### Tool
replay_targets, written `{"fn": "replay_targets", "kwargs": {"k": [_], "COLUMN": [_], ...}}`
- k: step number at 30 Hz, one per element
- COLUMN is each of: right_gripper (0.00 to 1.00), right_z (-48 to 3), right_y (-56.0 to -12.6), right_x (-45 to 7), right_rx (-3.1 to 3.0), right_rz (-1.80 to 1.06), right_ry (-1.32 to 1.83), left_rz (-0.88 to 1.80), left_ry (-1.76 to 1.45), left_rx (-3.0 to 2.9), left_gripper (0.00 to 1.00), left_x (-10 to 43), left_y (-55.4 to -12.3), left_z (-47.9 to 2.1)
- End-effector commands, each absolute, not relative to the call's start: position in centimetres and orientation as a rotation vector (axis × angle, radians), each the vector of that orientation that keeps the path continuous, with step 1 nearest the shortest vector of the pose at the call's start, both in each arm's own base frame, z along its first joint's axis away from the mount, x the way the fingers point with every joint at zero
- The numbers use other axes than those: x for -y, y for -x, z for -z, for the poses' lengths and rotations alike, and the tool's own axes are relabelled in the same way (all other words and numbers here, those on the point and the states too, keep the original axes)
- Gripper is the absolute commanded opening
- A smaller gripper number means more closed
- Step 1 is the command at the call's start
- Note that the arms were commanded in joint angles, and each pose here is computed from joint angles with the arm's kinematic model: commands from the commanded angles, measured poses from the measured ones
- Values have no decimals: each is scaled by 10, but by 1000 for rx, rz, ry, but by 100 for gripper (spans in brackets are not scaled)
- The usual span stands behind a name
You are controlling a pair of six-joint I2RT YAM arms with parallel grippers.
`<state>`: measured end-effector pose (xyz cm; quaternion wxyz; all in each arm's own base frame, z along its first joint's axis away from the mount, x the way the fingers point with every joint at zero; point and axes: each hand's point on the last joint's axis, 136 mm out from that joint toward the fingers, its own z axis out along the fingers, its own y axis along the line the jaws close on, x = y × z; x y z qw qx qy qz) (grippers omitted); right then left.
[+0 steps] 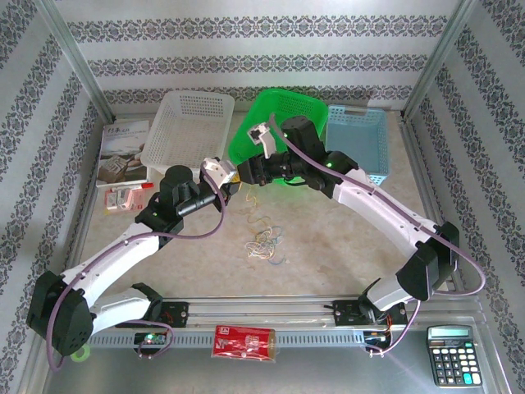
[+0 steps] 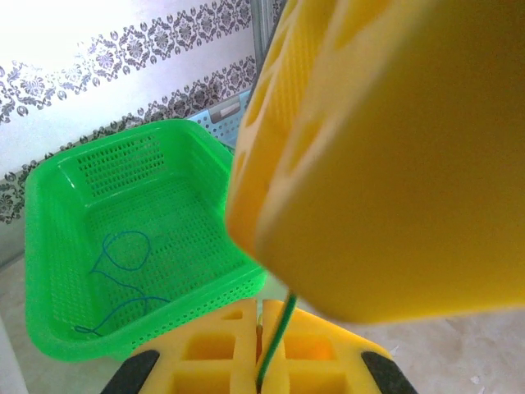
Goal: Untangle the cables
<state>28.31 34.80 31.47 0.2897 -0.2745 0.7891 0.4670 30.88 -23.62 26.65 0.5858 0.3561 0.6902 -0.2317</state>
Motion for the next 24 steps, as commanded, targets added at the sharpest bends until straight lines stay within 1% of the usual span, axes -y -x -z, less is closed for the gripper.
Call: {"fn": "replay_targets", "kwargs": {"k": [1,3,5,11,16,24], "right_gripper": [38,43,45,54,61,64], "right_z": [-335,-333,-328,-285,-252,-218], "right_y": [-285,-289,-293,-298,-291,-291], "right_x": [-329,-315,-301,-271,-279,-298], "right_rx": [-2035,-2029,-2032,-2095,-2154,-2222], "right_rz": [-1249,-1236,-1224,-1177,-1169,-978], "right_ry": [673,616,552,381,366,401], "left_rz": [586,590,592,582,575,607], "left_ry": [-801,-786,-768,-675,-604,-527], "left_rx": [-1560,-1557,-1557,-1575,-1607,-1676], "left_gripper": [0,0,0,0,0,0], "left_x": [243,243,241,233,227,225], "left_y": [-308,-309,-310,-316,-322,-328], "left_z": [-287,-289,-290,-298,-299,-298]}}
